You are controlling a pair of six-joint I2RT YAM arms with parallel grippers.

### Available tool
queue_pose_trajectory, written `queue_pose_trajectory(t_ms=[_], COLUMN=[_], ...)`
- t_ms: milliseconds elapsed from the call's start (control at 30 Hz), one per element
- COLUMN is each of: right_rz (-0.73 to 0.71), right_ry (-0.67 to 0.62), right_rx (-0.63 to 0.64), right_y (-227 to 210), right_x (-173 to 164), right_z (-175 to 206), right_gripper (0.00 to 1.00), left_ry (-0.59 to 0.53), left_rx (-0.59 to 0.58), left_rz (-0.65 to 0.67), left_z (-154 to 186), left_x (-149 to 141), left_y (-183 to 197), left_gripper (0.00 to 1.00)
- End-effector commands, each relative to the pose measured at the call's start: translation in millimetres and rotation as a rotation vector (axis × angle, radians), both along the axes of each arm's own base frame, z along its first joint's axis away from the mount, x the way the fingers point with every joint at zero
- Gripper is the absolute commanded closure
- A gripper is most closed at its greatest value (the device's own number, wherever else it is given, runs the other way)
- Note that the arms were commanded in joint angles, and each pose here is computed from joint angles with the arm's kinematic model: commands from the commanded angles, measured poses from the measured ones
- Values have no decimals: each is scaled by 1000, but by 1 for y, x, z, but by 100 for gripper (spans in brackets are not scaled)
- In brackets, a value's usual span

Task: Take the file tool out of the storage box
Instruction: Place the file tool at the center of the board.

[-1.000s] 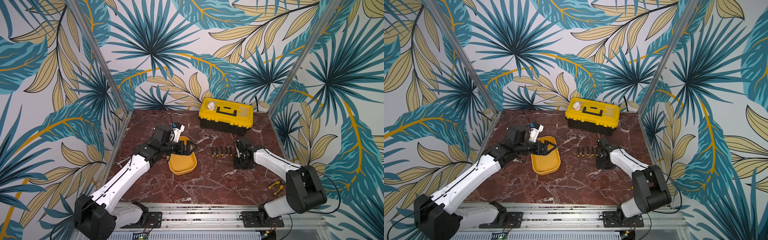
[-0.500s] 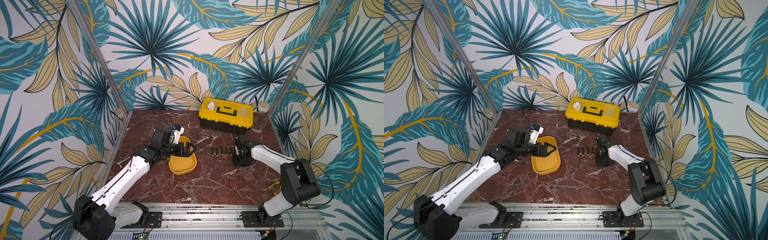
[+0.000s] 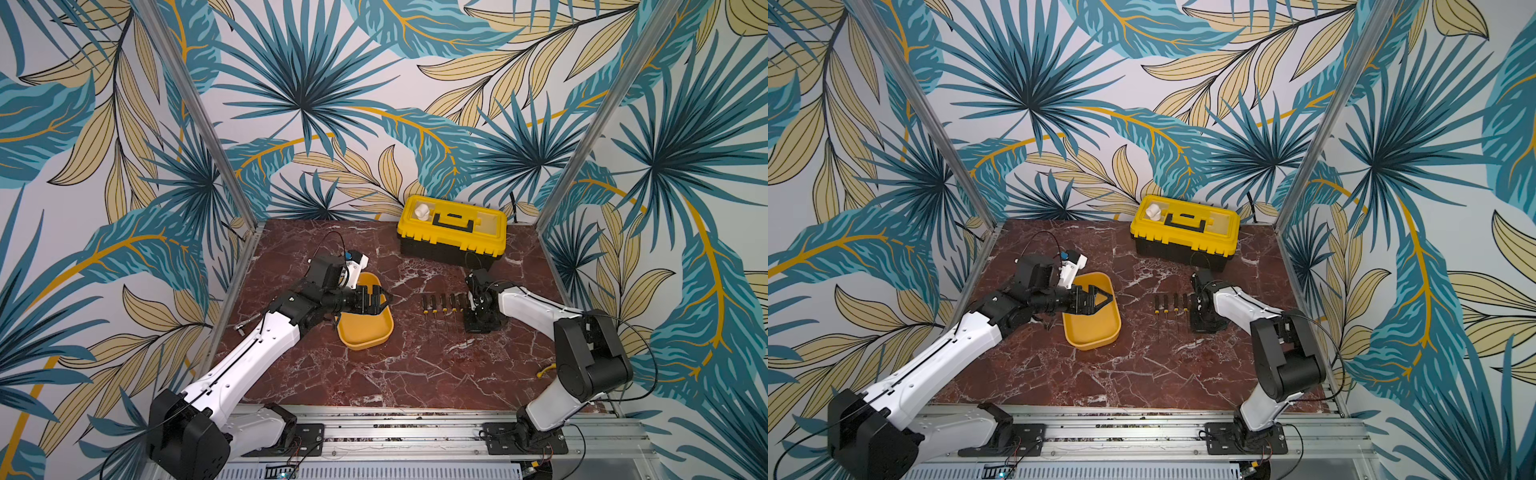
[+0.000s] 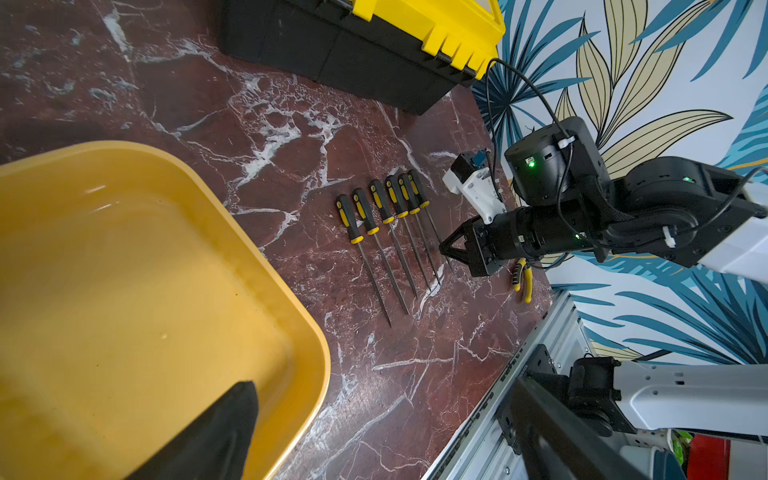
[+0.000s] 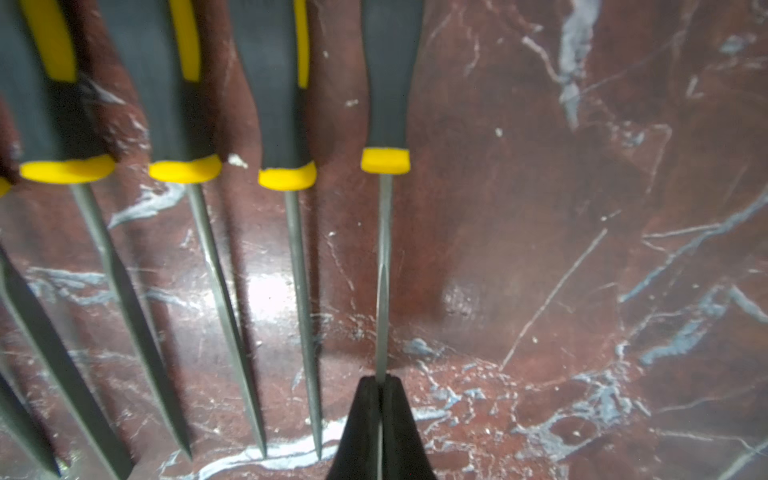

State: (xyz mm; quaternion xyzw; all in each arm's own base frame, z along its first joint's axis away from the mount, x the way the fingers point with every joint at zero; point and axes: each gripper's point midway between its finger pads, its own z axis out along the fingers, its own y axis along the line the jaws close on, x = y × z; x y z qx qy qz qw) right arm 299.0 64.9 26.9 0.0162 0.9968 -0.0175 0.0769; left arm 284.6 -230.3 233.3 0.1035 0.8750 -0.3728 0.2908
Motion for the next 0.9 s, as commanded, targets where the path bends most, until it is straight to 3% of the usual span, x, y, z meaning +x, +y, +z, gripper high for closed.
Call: queue_pose_trajectory(t_ms=[0, 200, 567, 700, 800, 833, 867], right_rz=[-17, -15, -8, -3, 2, 4, 8], right_ry=[47, 55, 52, 4, -74, -92, -120], right_rx=[-22, -29, -29, -1, 39, 50, 66], right_y=[-5, -5, -5, -1, 4, 6, 8], right_x=[-6, -6, -5, 1, 8, 9, 11], right_z=[-4, -6, -3, 19, 51, 60, 72], right_gripper=[98, 95, 77, 69, 56, 49, 34], left_ry=[-5, -6, -2, 2, -5, -5, -9], left_rx=[-6, -8, -2, 12, 42, 55, 66], left_rz=[-1, -2, 16, 17, 30, 41, 51], left_z=[-2, -1, -2, -3, -7, -8, -9], left_x=[-5, -8, -6, -7, -5, -4, -3], left_y=[2, 2, 4, 6, 11, 13, 15], left_gripper=[0, 0, 0, 0, 0, 0, 0])
